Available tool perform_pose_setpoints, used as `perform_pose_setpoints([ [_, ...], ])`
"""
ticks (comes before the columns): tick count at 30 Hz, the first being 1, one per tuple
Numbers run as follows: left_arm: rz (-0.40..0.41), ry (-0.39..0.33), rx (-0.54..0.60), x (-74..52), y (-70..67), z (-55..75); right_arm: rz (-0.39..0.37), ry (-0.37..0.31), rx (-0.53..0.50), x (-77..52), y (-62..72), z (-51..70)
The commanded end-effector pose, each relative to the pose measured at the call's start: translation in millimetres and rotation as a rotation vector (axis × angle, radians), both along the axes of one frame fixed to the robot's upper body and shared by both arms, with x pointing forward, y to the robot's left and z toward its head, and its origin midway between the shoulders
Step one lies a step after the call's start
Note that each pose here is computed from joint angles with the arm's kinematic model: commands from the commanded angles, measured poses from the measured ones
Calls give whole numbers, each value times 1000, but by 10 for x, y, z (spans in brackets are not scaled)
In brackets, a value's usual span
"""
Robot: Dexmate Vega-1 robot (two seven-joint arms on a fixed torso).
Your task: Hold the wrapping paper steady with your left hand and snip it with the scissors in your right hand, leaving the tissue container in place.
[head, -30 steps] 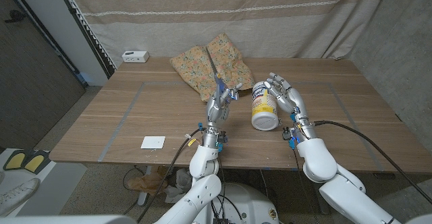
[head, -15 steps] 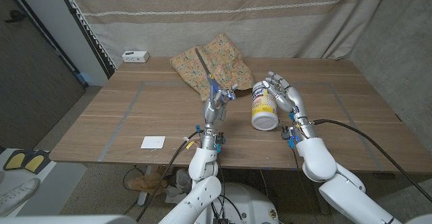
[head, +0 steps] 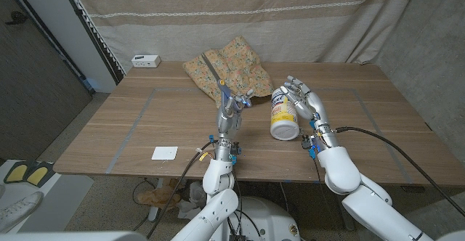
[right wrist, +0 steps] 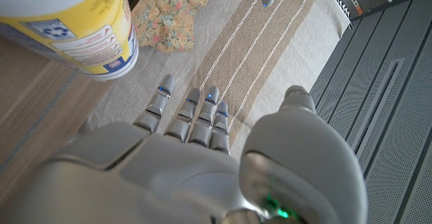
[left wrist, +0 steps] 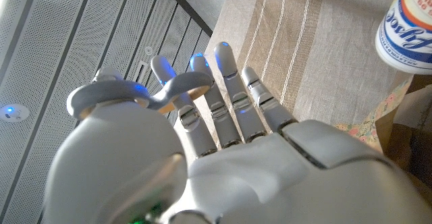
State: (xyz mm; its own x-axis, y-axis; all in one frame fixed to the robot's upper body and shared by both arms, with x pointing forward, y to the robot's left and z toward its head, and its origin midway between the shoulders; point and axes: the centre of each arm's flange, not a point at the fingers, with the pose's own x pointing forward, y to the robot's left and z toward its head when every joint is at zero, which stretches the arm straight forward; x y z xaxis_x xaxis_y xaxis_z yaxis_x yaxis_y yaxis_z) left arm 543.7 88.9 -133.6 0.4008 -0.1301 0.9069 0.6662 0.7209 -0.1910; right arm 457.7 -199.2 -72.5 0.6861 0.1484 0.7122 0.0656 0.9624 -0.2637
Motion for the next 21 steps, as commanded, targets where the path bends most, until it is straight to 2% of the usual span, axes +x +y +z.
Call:
perform_pose_setpoints([
  [1,71,62,10,-20,203,-74,1,-2,2,-4,58,12],
  [12,117,105,72,-130,397,-103,1,-4,5,-9,66,18],
  [21,109,92,103,-204,382,-50,0,-1,6,-11,52,4],
])
